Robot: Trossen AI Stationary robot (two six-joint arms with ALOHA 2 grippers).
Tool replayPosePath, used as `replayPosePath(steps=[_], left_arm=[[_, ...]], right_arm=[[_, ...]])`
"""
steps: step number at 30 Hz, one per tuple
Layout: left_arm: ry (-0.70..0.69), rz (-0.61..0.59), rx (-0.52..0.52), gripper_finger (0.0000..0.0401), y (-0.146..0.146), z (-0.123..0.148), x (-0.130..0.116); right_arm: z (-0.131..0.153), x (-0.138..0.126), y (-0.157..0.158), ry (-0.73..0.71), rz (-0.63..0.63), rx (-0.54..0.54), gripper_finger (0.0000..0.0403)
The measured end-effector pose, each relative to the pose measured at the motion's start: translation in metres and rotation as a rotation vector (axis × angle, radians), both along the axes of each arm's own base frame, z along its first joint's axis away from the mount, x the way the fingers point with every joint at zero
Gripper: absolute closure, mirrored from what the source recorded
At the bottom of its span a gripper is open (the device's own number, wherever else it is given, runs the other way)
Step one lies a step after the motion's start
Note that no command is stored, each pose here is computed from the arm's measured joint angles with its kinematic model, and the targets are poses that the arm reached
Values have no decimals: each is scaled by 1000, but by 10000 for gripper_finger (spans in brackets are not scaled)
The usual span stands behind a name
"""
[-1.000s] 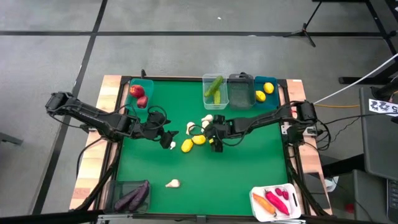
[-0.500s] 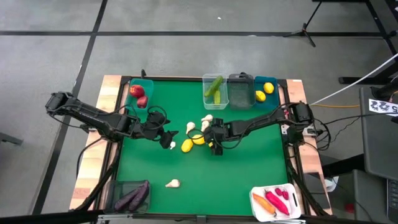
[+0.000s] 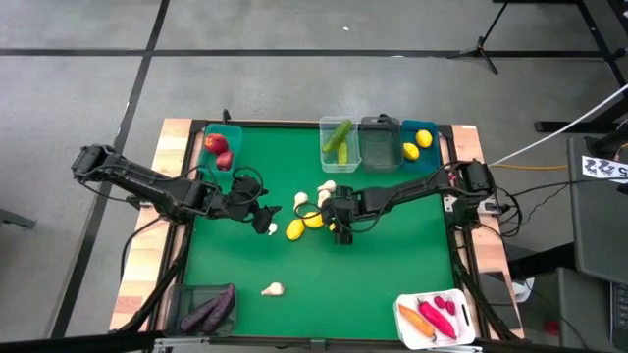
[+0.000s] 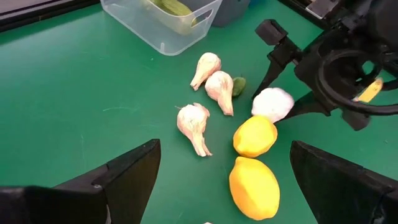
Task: Sort produce into baskets
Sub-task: Put the white garlic into the top black transparent bin
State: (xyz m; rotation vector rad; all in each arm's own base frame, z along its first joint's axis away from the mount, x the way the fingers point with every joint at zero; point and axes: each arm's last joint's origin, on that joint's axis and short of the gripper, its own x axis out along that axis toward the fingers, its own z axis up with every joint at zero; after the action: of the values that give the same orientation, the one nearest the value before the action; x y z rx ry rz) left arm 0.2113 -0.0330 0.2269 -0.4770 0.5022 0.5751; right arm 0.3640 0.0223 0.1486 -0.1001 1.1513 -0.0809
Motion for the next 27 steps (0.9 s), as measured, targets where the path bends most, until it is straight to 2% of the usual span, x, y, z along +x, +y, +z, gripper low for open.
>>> replayPosePath(steps=[7, 15, 18, 22, 27], left_arm=[[-2, 2, -3, 52, 0, 0, 0], [-1, 3, -4, 52, 0, 0, 0], [-1, 2, -3, 52, 0, 0, 0], [-1, 2, -3, 52, 0, 0, 0], [-1, 2, -3, 52, 0, 0, 0]], right_arm=[[24, 2, 0, 57, 14, -2, 189], [70, -26, -10, 109, 25, -39, 186], [94, -42, -27, 99, -37, -86, 186], [128, -66, -58, 14, -156, -121, 185], [157, -94, -109, -95, -382, -193, 185]])
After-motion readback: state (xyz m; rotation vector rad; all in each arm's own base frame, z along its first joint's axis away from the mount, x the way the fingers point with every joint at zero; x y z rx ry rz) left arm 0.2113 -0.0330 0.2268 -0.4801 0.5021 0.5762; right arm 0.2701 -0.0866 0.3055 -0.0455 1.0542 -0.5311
